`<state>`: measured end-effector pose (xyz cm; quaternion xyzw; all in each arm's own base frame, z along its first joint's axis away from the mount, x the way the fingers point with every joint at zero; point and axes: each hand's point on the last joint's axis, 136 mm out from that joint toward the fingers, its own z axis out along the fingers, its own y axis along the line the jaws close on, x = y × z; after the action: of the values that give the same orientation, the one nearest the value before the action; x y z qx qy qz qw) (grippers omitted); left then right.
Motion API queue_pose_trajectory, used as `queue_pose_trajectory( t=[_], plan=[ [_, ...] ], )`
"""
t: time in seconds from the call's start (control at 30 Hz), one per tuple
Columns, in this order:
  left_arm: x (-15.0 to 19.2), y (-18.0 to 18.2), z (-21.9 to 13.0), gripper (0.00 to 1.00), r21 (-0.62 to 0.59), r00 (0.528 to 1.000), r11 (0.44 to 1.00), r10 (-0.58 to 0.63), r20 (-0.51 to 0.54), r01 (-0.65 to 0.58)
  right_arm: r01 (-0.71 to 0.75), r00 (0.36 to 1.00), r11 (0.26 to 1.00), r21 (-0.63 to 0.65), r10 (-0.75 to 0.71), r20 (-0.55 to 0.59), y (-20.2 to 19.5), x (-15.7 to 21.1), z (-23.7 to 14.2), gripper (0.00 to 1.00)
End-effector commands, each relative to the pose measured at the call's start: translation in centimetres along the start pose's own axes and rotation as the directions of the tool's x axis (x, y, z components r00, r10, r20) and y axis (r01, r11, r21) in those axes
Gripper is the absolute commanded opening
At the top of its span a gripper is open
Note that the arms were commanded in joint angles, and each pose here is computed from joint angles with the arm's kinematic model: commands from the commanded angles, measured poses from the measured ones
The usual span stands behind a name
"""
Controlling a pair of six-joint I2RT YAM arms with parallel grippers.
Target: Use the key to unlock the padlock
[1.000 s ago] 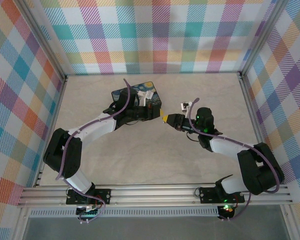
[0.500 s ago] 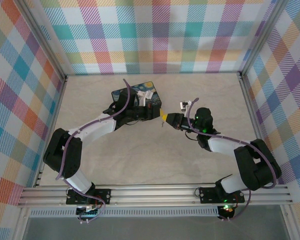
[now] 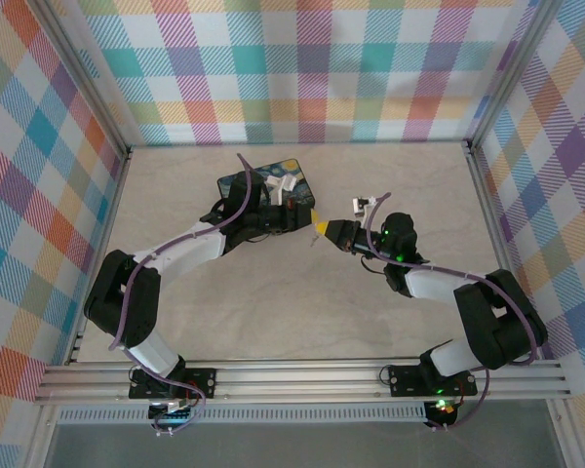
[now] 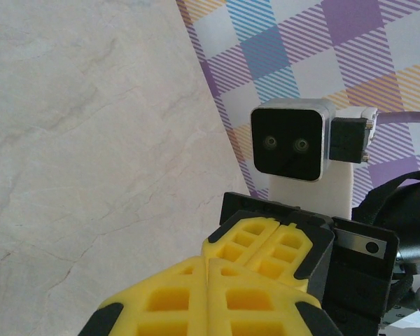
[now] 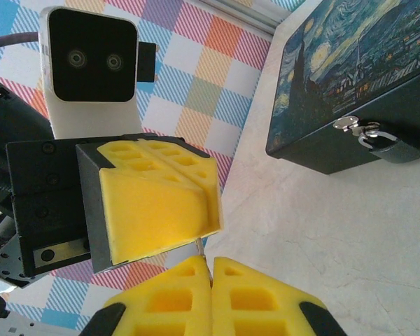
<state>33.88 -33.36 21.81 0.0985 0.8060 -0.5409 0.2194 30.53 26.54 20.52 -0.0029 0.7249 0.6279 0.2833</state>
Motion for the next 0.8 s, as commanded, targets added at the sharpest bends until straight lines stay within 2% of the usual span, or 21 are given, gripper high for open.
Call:
queue_pose_trajectory(
  t=[0.0, 0.07, 0.1, 0.2, 0.3, 0.4, 0.6, 0.7, 0.77],
  plan=[
    [-0.1, 0.8, -0.4, 0.00, -0.020, 1.000, 1.000, -0.003, 0.018, 0.003, 0.047, 0.999, 0.998, -0.049, -0.046, 0.025, 1.7, -0.3, -0.3, 0.00],
    [-0.2, 1.3, -0.7, 0.00, -0.041, 1.000, 0.999, -0.010, 0.026, 0.011, 0.057, 0.998, 0.998, -0.030, -0.056, 0.030, 1.5, -0.3, -0.5, 0.00],
    [-0.2, 1.6, -0.7, 0.04, -0.058, 0.999, 0.998, -0.016, 0.029, 0.018, 0.063, 0.998, 0.998, -0.020, -0.062, 0.028, 1.4, -0.2, -0.5, 0.00],
    [-0.6, 2.3, -1.4, 0.35, -0.109, 0.999, 0.994, -0.014, 0.051, 0.020, 0.086, 0.996, 0.996, 0.018, -0.086, 0.015, 1.0, 0.0, -0.7, 0.00],
    [-1.1, 2.6, -2.0, 0.46, -0.152, 0.997, 0.988, -0.009, 0.076, 0.020, 0.106, 0.994, 0.993, 0.043, -0.106, 0.000, 0.6, 0.2, -0.8, 0.00],
    [-1.5, 3.2, -2.6, 0.51, -0.204, 0.995, 0.979, -0.009, 0.098, 0.029, 0.116, 0.993, 0.991, 0.067, -0.115, -0.015, 0.0, 0.5, -0.9, 0.00],
    [-2.0, 4.6, -3.9, 0.53, -0.315, 0.988, 0.947, -0.011, 0.151, 0.059, 0.129, 0.991, 0.988, 0.090, -0.125, -0.043, -0.8, 0.8, -0.7, 0.00],
    [-1.9, 6.4, -4.9, 0.54, -0.419, 0.984, 0.903, -0.028, 0.174, 0.099, 0.140, 0.988, 0.982, 0.128, -0.131, -0.076, -1.4, 1.0, -0.7, 0.00],
    [-1.6, 8.1, -5.5, 0.58, -0.498, 0.984, 0.859, -0.034, 0.177, 0.119, 0.154, 0.986, 0.976, 0.156, -0.142, -0.089, -1.7, 1.0, -0.9, 0.00]
  ],
)
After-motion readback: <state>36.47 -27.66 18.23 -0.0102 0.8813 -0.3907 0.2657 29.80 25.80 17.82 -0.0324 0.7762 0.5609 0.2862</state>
